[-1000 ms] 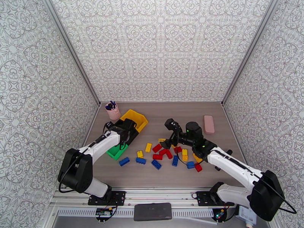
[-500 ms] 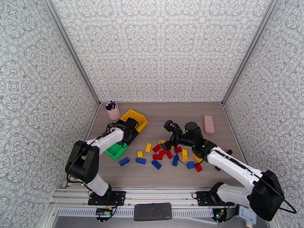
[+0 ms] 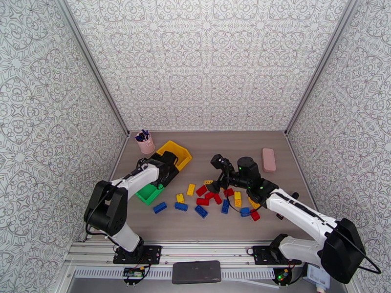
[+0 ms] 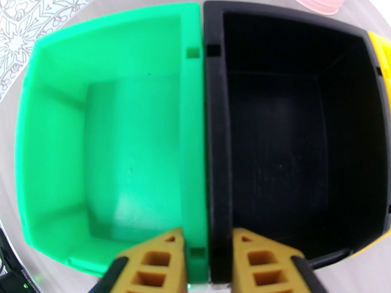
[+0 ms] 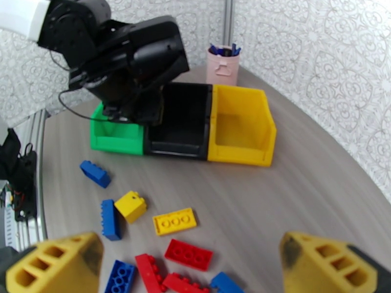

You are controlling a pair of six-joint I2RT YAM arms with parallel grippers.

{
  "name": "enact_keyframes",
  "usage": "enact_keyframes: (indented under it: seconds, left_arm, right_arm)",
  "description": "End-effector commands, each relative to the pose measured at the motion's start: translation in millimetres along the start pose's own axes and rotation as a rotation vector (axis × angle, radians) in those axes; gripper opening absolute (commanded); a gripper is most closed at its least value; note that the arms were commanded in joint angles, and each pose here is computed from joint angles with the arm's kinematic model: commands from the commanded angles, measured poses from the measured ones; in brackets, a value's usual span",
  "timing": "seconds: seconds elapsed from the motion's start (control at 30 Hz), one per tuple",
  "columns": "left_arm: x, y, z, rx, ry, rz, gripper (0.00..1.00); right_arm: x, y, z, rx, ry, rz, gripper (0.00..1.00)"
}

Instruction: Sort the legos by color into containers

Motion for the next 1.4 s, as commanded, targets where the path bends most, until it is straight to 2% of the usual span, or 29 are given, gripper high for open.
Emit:
enact_keyframes:
  seconds: [0.0,0.1,0.3,0.4,0.7,1.07,1.37]
  left_arm:
    - [2.3,-18.3,12.8,-0.075,-0.029,-0.040,0.11]
    - [-0.9,-30.1,15.3,-0.114,-0.029,-0.092,0.07]
    - [-13.4,-61.2,19.1,-0.309,0.008,-0.238,0.00]
    - [-20.0,-79.9,16.8,-0.410,0.054,-0.321,0.00]
    - [-40.4,-136.9,16.7,-0.525,0.105,-0.530,0.00]
    - [-79.5,-191.9,33.6,-0.646,0.145,-0.592,0.00]
    - [-89.6,-202.2,37.4,-0.662,0.191,-0.587,0.00]
  right_arm:
    - [2.6,0.7,-6.0,0.025,-0.018,-0.024,1.00]
    - [1.3,0.1,-6.8,0.019,-0.028,-0.028,0.99]
    - [-6.9,-3.4,-7.2,-0.053,-0.025,-0.042,1.00]
    - [-7.3,-3.5,-5.6,-0.067,-0.032,-0.043,1.00]
    - [-13.3,-6.1,0.8,-0.154,-0.028,-0.058,0.99]
    - [-17.9,-8.8,23.3,-0.325,-0.050,-0.071,1.00]
    - [-22.2,-11.0,35.6,-0.423,-0.041,-0.088,1.00]
Point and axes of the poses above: each hand's point on the last joint's axis, 136 mm out from that joint toward the fingers, its own z axis back along the fingers, its own y axis along the line the jaws close on, x = y × z, the point moved 10 cm from there along z, back along the fingers, and after that the axes turned 4 degrees about z, right-handed, at the moved point
